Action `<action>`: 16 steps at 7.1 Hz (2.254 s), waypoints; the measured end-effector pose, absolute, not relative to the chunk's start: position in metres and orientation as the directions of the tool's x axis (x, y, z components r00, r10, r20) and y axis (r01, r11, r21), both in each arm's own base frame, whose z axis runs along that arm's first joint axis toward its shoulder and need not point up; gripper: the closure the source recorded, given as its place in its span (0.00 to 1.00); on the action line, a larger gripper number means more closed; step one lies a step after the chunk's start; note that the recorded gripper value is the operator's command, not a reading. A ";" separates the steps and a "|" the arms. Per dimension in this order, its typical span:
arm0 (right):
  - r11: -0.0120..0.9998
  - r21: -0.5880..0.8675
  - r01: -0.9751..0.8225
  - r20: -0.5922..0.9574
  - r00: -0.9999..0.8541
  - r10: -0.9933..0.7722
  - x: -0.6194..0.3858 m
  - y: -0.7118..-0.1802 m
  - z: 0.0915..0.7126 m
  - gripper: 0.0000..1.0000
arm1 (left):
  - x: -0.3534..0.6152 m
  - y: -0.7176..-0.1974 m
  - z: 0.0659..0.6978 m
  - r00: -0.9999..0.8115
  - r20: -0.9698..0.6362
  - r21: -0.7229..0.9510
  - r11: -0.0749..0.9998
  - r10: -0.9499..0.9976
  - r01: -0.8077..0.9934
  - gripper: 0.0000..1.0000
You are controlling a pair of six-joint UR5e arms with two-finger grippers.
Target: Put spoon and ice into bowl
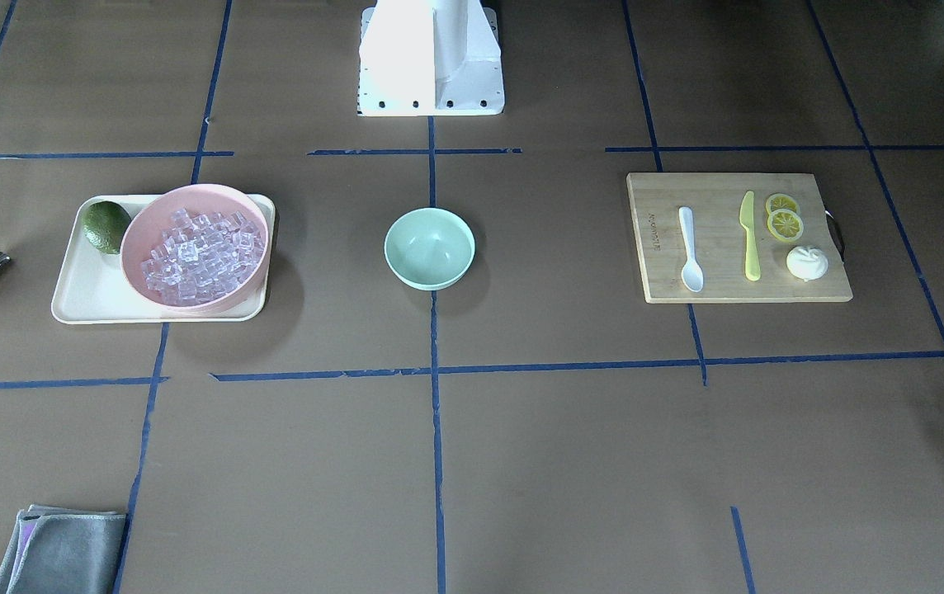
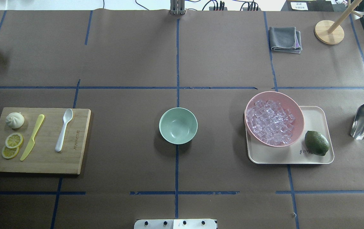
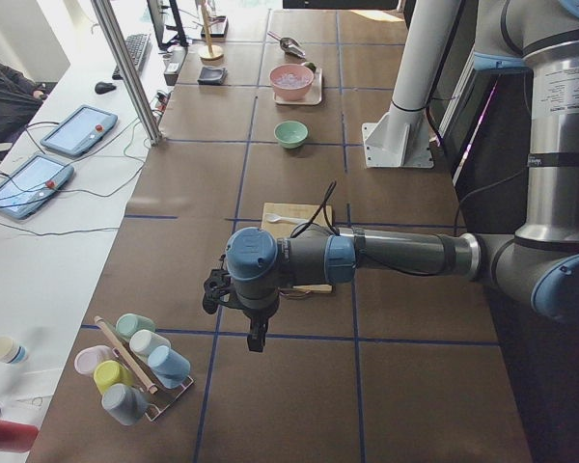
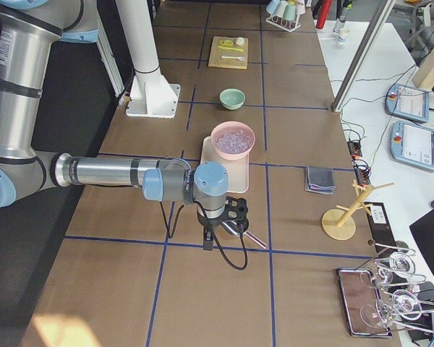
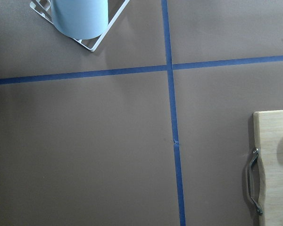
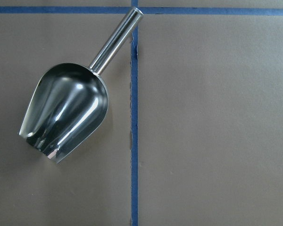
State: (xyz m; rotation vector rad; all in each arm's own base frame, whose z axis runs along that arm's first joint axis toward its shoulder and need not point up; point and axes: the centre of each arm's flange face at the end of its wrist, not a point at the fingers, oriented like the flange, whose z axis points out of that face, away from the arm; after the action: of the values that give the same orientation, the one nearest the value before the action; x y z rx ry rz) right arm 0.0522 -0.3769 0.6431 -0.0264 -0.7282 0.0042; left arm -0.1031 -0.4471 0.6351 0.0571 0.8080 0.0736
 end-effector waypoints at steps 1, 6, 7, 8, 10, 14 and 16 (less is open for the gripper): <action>1.000 -0.027 0.005 0.665 0.746 0.014 0.052 -0.377 0.644 0.00 | -0.103 -0.446 0.636 0.689 -0.720 0.081 0.996 0.089 -0.044 0.00; 1.000 0.017 0.004 0.665 0.747 -0.014 0.051 -0.396 0.627 0.00 | -0.103 -0.452 0.627 0.705 -0.700 0.115 0.992 0.115 -0.048 0.00; 0.999 0.038 0.002 0.665 0.746 -0.027 0.050 -0.404 0.621 0.00 | -0.103 -0.459 0.621 0.711 -0.687 0.167 0.985 0.151 -0.048 0.00; 0.999 0.048 0.001 0.678 0.735 -0.033 0.049 -0.407 0.617 0.00 | -0.100 -0.466 0.615 0.714 -0.672 0.228 0.972 0.197 -0.054 0.00; 0.999 0.051 0.000 0.721 0.692 -0.037 0.044 -0.408 0.614 0.00 | -0.083 -0.476 0.604 0.707 -0.667 0.272 0.960 0.235 -0.063 0.00; 0.996 0.090 0.011 0.732 0.678 -0.074 0.038 -0.417 0.601 0.00 | 0.038 -0.485 0.536 0.579 -0.764 0.278 0.955 0.284 -0.102 0.00; 0.995 0.094 0.013 0.732 0.677 -0.078 0.037 -0.419 0.599 0.00 | 0.125 -0.466 0.477 0.623 -0.761 0.182 0.981 0.180 -0.061 0.00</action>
State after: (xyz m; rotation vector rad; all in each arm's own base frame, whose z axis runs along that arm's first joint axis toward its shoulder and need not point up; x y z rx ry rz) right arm 0.0372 -0.4192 0.5991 0.0837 -0.8256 -0.0509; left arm 0.1246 -0.4662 0.4772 0.1429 0.8882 0.1391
